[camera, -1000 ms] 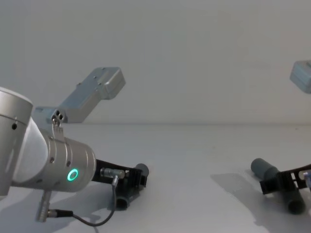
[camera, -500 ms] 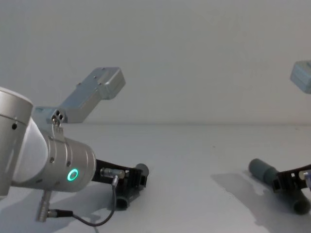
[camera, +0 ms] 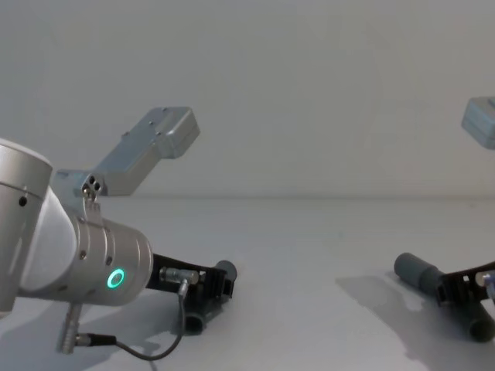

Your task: Use both hands to pick up one end of the pipe from the table, align the ends, and insert them.

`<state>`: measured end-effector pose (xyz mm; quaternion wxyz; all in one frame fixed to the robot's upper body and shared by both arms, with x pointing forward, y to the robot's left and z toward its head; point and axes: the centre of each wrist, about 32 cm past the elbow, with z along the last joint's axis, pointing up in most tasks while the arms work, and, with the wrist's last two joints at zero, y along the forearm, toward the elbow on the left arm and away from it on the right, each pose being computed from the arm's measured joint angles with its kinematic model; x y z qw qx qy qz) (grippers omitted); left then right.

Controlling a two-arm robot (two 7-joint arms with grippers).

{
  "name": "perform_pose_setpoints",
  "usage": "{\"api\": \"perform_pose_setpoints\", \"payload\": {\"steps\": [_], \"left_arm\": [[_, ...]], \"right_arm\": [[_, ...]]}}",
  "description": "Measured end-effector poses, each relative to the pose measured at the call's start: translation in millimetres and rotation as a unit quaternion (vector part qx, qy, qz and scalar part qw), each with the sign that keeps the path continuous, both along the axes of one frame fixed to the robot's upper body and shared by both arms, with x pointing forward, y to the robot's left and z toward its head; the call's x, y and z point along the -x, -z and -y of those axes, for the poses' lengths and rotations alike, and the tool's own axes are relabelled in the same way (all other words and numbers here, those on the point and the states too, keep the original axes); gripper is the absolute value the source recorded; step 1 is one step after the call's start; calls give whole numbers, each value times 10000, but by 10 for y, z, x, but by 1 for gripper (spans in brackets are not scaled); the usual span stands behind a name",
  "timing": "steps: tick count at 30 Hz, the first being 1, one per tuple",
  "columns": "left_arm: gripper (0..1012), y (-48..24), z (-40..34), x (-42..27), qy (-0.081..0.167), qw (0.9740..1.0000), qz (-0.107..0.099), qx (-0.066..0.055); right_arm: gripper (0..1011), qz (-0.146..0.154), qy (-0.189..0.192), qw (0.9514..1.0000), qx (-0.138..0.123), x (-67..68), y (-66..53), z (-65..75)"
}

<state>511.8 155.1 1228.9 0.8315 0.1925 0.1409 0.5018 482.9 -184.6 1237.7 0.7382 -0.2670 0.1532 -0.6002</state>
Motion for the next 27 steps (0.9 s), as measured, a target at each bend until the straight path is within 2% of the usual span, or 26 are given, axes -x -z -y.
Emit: {"api": "perform_pose_setpoints", "payload": {"steps": [21,27], "left_arm": [[322,-2,-1,-2,2,10000,1,-2],[322,-22,-6,-19,107,9999,10,-51]], "right_arm": [[215,4,-5,10000,-2,0,-1,1],[215,100,-114,9999,-49,14,3,35]]}}
